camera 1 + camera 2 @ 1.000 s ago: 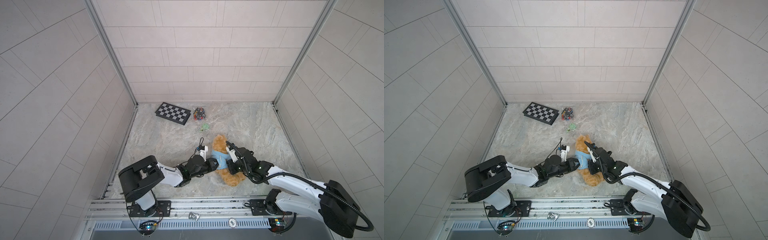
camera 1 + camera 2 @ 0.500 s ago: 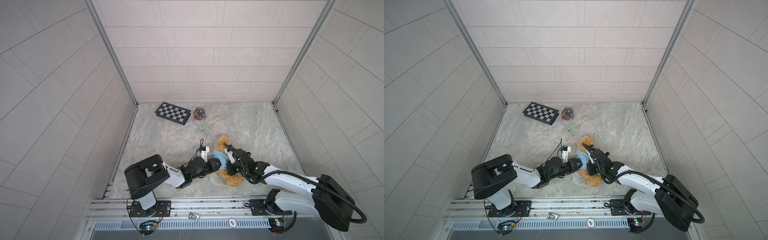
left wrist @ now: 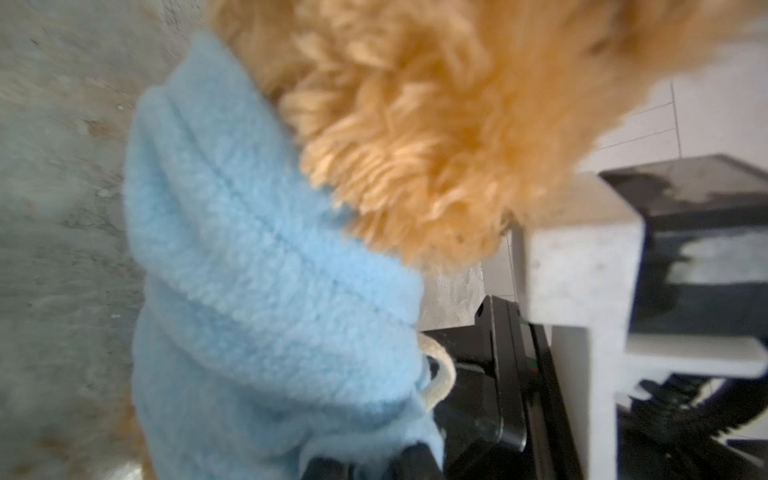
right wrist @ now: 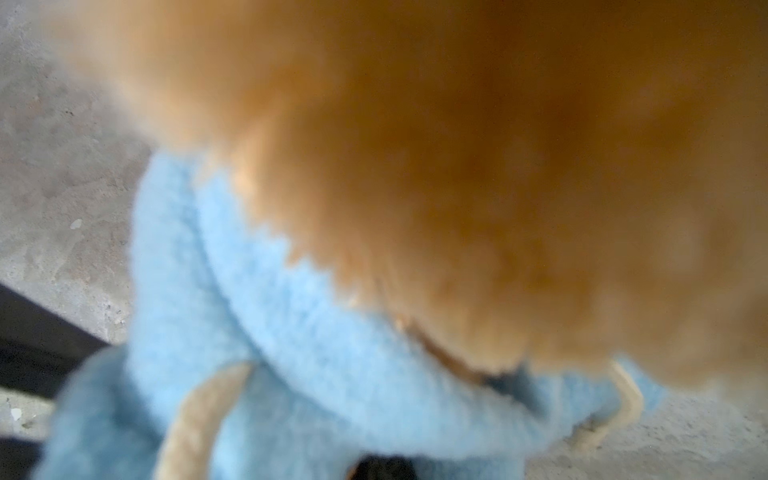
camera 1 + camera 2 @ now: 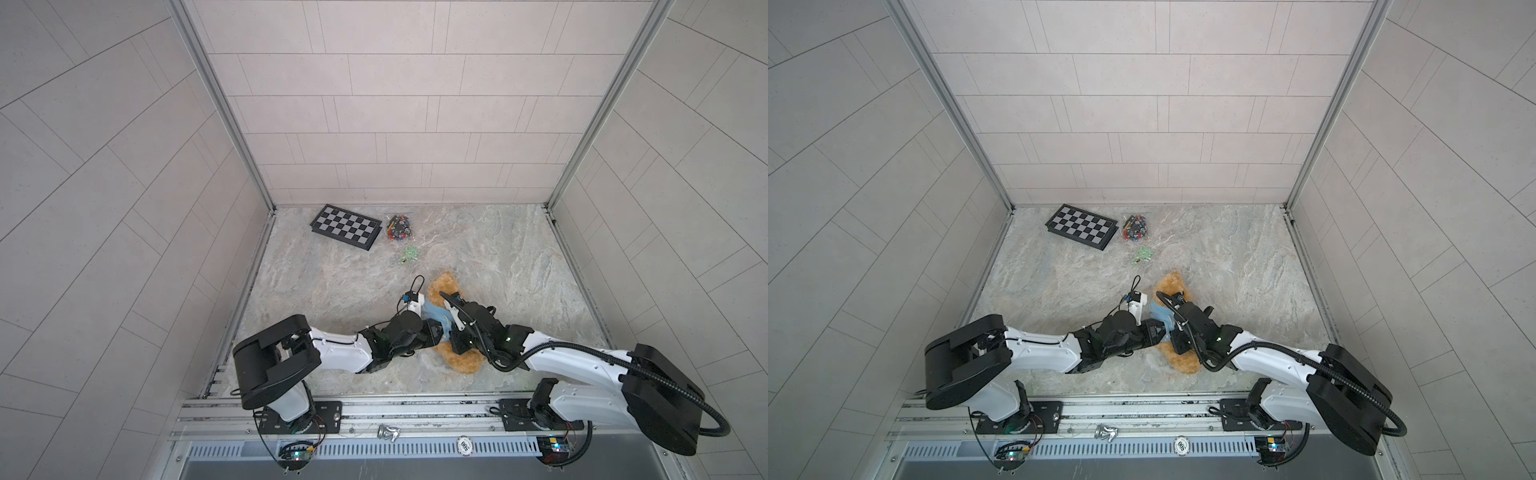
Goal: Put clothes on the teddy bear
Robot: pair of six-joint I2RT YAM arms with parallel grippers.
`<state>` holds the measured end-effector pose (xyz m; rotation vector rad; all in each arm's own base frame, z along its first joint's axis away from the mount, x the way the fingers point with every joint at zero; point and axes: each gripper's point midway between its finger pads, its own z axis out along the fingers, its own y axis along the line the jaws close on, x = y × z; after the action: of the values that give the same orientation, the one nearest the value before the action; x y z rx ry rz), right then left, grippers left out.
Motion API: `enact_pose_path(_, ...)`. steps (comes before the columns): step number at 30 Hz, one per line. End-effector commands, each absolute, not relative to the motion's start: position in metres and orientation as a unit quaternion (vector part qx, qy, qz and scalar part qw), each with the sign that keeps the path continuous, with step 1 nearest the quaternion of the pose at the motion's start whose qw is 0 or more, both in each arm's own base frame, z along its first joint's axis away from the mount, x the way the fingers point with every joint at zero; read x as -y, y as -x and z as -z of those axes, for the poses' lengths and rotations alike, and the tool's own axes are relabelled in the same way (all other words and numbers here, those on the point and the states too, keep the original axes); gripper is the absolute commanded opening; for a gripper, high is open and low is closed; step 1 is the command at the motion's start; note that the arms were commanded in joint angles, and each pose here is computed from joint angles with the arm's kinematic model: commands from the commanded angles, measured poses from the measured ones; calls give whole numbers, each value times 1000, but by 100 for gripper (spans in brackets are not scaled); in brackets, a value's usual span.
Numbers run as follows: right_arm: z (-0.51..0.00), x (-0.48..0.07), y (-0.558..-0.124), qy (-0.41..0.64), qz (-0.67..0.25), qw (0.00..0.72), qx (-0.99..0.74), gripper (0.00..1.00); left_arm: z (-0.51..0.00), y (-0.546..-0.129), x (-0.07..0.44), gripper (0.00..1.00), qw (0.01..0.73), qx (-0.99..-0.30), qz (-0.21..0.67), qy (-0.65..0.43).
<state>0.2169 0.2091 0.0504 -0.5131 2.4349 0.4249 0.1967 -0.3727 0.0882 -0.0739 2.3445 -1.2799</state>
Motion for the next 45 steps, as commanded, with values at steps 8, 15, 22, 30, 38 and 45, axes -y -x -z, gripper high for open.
enact_pose_path(8, -44, -210, -202, 203, -161, 285, -923, 0, -68, -164, 337, 0, 217, -886, 409, -5)
enact_pose_path(15, -81, -208, -205, 224, -185, 324, -900, 15, -74, -159, 321, 0, 221, -876, 428, 16)
enact_pose_path(22, -137, -229, -168, 310, -236, 398, -830, 50, -91, -164, 324, 0, 225, -855, 464, 50)
enact_pose_path(30, -109, -248, -169, 314, -225, 378, -841, 51, -96, -160, 321, 0, 224, -849, 476, 52)
enact_pose_path(38, -76, -241, -182, 324, -147, 348, -867, 14, -88, -156, 317, 0, 216, -840, 493, 65)
enact_pose_path(45, -69, -206, -194, 277, -87, 361, -886, 0, -80, -154, 294, 0, 226, -845, 478, 76)
